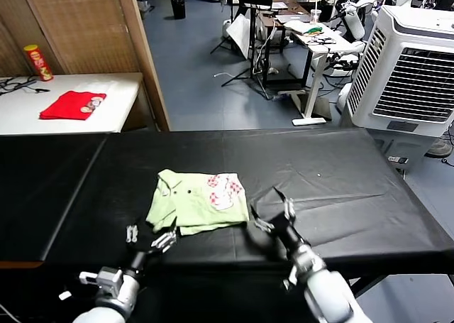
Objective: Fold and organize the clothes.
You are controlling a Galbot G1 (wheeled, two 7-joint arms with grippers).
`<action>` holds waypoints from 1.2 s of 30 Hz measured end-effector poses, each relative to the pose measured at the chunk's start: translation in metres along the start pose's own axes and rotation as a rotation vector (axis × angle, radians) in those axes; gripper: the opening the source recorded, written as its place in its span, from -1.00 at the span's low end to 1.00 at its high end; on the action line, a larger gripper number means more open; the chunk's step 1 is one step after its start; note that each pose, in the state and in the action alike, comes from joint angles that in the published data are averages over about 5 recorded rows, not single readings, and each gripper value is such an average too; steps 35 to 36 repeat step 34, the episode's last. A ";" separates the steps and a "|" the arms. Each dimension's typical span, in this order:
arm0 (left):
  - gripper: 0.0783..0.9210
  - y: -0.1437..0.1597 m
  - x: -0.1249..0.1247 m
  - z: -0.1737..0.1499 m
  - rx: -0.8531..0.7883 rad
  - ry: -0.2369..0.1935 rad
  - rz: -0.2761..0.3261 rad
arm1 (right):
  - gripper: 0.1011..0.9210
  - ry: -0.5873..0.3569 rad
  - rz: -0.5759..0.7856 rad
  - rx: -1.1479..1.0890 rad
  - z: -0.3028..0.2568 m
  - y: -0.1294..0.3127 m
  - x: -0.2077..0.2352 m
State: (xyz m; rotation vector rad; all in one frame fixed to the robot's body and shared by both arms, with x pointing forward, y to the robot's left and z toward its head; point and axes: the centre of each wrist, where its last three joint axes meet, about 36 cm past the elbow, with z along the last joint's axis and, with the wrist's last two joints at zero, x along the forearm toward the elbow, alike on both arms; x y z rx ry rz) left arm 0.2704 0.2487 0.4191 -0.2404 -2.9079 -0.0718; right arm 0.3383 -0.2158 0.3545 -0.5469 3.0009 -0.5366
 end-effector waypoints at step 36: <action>0.71 0.012 0.090 -0.044 0.015 0.269 -0.063 | 0.70 0.425 0.373 -0.351 -0.100 0.068 0.169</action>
